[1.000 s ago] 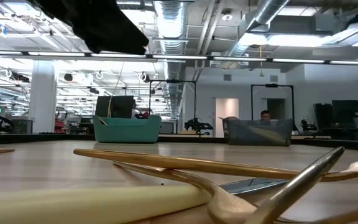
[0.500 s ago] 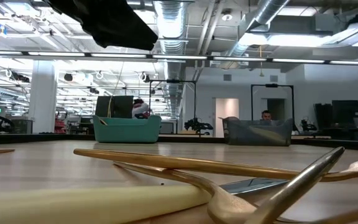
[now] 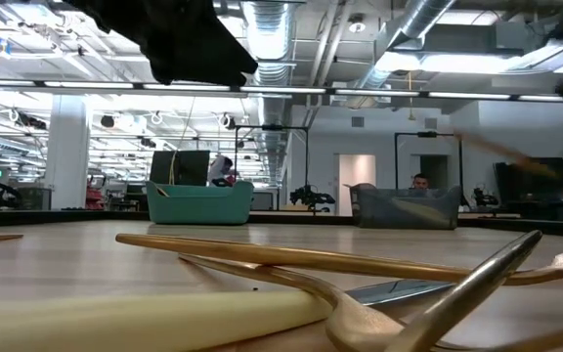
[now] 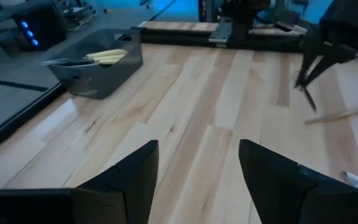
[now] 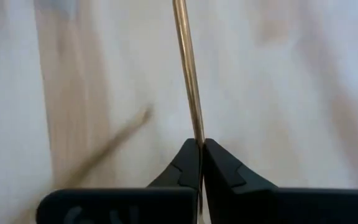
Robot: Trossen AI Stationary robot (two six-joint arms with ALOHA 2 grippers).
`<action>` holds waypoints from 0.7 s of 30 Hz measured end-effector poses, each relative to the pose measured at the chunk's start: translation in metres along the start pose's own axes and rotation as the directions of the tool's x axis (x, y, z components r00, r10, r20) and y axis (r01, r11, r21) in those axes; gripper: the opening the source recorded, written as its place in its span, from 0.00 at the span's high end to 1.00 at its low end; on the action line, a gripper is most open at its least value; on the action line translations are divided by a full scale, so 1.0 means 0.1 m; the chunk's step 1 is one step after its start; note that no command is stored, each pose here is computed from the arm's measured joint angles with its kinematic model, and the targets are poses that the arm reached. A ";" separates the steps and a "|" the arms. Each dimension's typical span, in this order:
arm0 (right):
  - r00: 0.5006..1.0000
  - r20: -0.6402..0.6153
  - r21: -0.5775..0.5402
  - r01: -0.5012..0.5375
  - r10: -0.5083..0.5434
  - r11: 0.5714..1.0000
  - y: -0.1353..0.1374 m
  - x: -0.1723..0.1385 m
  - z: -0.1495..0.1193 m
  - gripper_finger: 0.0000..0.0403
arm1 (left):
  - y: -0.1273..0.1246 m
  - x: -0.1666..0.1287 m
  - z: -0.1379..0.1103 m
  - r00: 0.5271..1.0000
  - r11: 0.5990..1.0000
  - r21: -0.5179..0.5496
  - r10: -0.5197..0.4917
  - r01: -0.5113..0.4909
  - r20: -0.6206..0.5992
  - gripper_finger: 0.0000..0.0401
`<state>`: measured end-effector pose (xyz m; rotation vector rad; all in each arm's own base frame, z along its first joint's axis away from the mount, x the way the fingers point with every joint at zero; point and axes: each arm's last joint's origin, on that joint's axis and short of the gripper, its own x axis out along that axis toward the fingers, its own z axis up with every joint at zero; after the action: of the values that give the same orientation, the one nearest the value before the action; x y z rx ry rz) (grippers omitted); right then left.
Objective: Sort silverware by color (type)
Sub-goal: Put the gold fork into the orange bin
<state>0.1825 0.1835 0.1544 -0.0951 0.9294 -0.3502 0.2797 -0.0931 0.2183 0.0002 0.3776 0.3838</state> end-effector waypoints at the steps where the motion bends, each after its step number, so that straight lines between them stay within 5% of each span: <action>1: 0.995 0.082 0.020 0.051 -0.052 0.999 -0.02 0.00 0.04 0.93 | 0.02 0.01 -0.01 1.000 1.000 -0.012 0.002 -0.002 0.011 0.48; 3: 0.952 0.251 0.108 0.150 -0.173 0.983 -0.07 0.02 0.13 0.92 | 0.04 0.03 -0.04 0.999 1.000 -0.022 0.003 -0.003 0.036 0.48; 5: 0.854 0.420 0.263 0.209 -0.307 0.942 -0.13 0.04 0.22 0.92 | 0.06 0.04 -0.05 0.997 0.999 -0.040 0.000 0.002 0.073 0.48; 7: 0.759 0.513 0.382 0.217 -0.402 0.898 -0.18 0.07 0.27 0.93 | 0.07 0.03 -0.06 0.993 0.998 -0.058 -0.012 0.019 0.121 0.48; 9: 0.716 0.535 0.443 0.214 -0.448 0.870 -0.21 0.10 0.32 0.93 | 0.07 0.02 -0.07 0.984 0.997 -0.057 -0.037 0.048 0.175 0.48; 15: 0.694 0.516 0.470 0.261 -0.502 0.843 -0.26 0.21 0.51 0.92 | 0.10 0.11 -0.02 0.948 0.992 -0.024 -0.113 0.126 0.298 0.48; 21: 0.702 0.521 0.463 0.245 -0.486 0.852 -0.19 0.24 0.78 0.92 | 0.00 0.53 -0.01 0.866 0.978 0.025 -0.196 0.208 0.459 0.48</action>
<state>0.2530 0.1522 0.1870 -0.0536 0.1528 -0.8147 0.3250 -0.0740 0.1985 0.0268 -0.1003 0.1698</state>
